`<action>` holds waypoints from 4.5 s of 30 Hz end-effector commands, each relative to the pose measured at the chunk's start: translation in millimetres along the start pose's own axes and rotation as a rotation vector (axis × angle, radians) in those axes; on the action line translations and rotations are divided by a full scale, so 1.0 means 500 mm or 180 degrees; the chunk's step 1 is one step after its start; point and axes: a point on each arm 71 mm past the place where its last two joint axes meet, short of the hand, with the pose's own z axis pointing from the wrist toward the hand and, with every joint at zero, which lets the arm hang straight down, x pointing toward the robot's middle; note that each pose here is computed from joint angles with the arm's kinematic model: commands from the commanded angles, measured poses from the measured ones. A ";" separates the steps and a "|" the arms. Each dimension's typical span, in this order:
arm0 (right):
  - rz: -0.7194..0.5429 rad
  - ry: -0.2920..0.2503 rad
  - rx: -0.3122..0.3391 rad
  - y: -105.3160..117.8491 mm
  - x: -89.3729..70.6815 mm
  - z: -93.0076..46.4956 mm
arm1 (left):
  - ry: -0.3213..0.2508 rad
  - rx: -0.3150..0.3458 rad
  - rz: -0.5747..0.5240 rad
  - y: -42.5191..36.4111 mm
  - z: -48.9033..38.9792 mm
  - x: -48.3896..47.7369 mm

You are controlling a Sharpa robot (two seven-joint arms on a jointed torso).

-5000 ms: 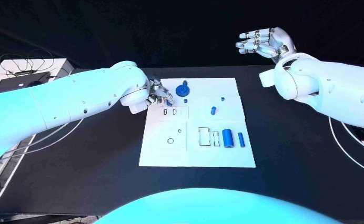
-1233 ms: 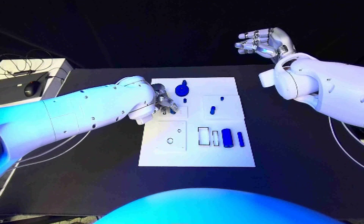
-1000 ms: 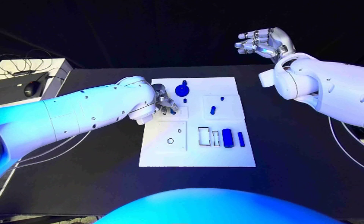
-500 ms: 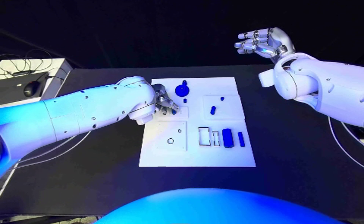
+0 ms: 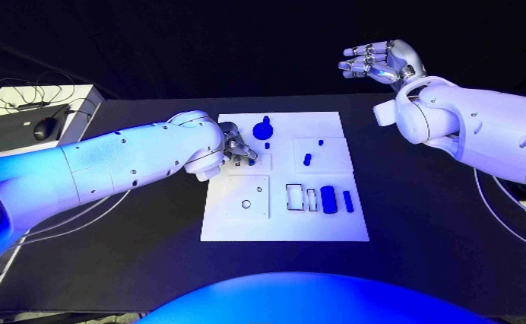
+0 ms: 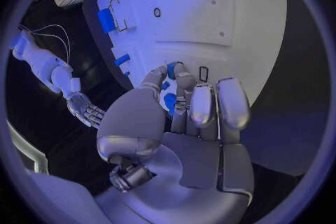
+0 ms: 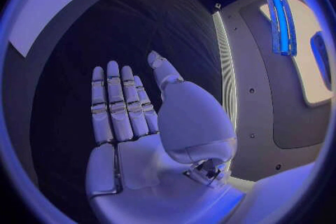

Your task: Assemble the parts on the task board

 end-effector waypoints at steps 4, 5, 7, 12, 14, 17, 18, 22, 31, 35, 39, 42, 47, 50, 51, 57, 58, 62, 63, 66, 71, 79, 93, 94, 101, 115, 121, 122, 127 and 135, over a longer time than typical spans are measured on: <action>0.0006 0.0015 -0.0014 0.001 -0.001 -0.001 | 0.0075 0.0064 0.0040 -0.001 -0.006 0.003; 0.0006 0.0014 -0.0014 0.001 -0.001 -0.001 | 0.0072 0.0066 0.0043 -0.001 -0.007 0.002; 0.0005 0.0013 -0.0014 0.001 -0.002 -0.001 | 0.0067 0.0069 0.0048 0.001 -0.008 0.000; 0.0002 0.0007 -0.0014 0.000 -0.003 -0.001 | 0.0063 0.0070 0.0066 0.004 -0.012 -0.004; 0.0001 0.0005 -0.0013 0.000 -0.004 -0.001 | 0.0062 0.0072 0.0069 0.005 -0.013 -0.005; -0.0001 0.0002 -0.0012 -0.001 -0.005 -0.001 | 0.0053 0.0080 0.0071 0.005 -0.016 -0.008; -0.0002 0.0001 -0.0012 -0.001 -0.005 -0.001 | 0.0050 0.0085 0.0070 0.004 -0.016 -0.009; -0.0004 -0.0003 -0.0011 -0.001 -0.006 -0.001 | 0.0034 0.0105 0.0056 0.002 -0.020 -0.013; -0.0004 0.0000 -0.0009 -0.002 -0.006 -0.001 | 0.0018 0.0184 -0.0053 -0.006 -0.035 -0.038; -0.0006 -0.0002 -0.0005 -0.004 -0.007 -0.001 | 0.0077 0.0247 -0.0254 -0.003 -0.051 -0.071; -0.0010 -0.0011 0.0000 -0.005 -0.010 -0.001 | 0.0083 0.0282 -0.0413 0.008 -0.064 -0.111; -0.0012 -0.0018 0.0004 -0.007 -0.011 -0.001 | 0.0034 0.0277 -0.0497 0.017 -0.067 -0.140; -0.0011 -0.0021 0.0007 -0.008 -0.012 0.000 | -0.0072 0.0204 -0.0494 0.028 -0.055 -0.171; -0.0009 -0.0018 0.0006 -0.007 -0.011 0.000 | -0.0130 0.0146 -0.0449 0.030 -0.042 -0.181; -0.0008 -0.0017 0.0005 -0.007 -0.010 0.000 | -0.0149 0.0119 -0.0437 0.032 -0.037 -0.183; -0.0002 -0.0008 0.0001 -0.006 -0.009 0.000 | -0.0248 -0.0046 -0.0402 0.044 -0.003 -0.195; -0.0002 -0.0008 0.0001 -0.006 -0.009 -0.001 | -0.0254 -0.0075 -0.0401 0.047 0.003 -0.196; -0.0002 -0.0012 0.0001 -0.006 -0.011 -0.003 | -0.0278 -0.0166 -0.0391 0.054 0.019 -0.201; -0.0003 -0.0015 0.0002 -0.006 -0.012 -0.003 | -0.0291 -0.0197 -0.0380 0.057 0.023 -0.203; -0.0005 -0.0021 0.0003 -0.007 -0.014 -0.005 | -0.0330 -0.0293 -0.0360 0.068 0.033 -0.210; -0.0006 -0.0027 0.0004 -0.007 -0.016 -0.006 | -0.0381 -0.0397 -0.0364 0.083 0.040 -0.222; -0.0001 -0.0024 0.0001 -0.006 -0.015 -0.007 | -0.0326 -0.0450 -0.0362 0.083 0.047 -0.228; 0.0011 -0.0006 -0.0011 -0.002 -0.009 -0.006 | -0.0229 -0.0503 -0.0333 0.077 0.062 -0.216; 0.0011 -0.0006 -0.0011 -0.002 -0.009 -0.006 | -0.0224 -0.0501 -0.0335 0.076 0.062 -0.215; 0.0010 -0.0008 -0.0011 -0.001 -0.009 -0.006 | -0.0224 -0.0473 -0.0362 0.071 0.063 -0.213; 0.0009 -0.0007 -0.0010 -0.001 -0.007 -0.003 | -0.0177 -0.0385 -0.0385 0.057 0.061 -0.206; 0.0009 -0.0003 -0.0010 -0.001 -0.005 -0.002 | -0.0140 -0.0365 -0.0363 0.054 0.060 -0.203; 0.0009 -0.0003 -0.0010 -0.001 -0.005 -0.002 | -0.0137 -0.0361 -0.0361 0.053 0.060 -0.203; 0.0010 -0.0002 -0.0010 -0.001 -0.004 -0.001 | -0.0128 -0.0353 -0.0358 0.051 0.061 -0.202; 0.0013 0.0003 -0.0013 0.000 -0.002 -0.001 | -0.0124 -0.0360 -0.0361 0.050 0.063 -0.201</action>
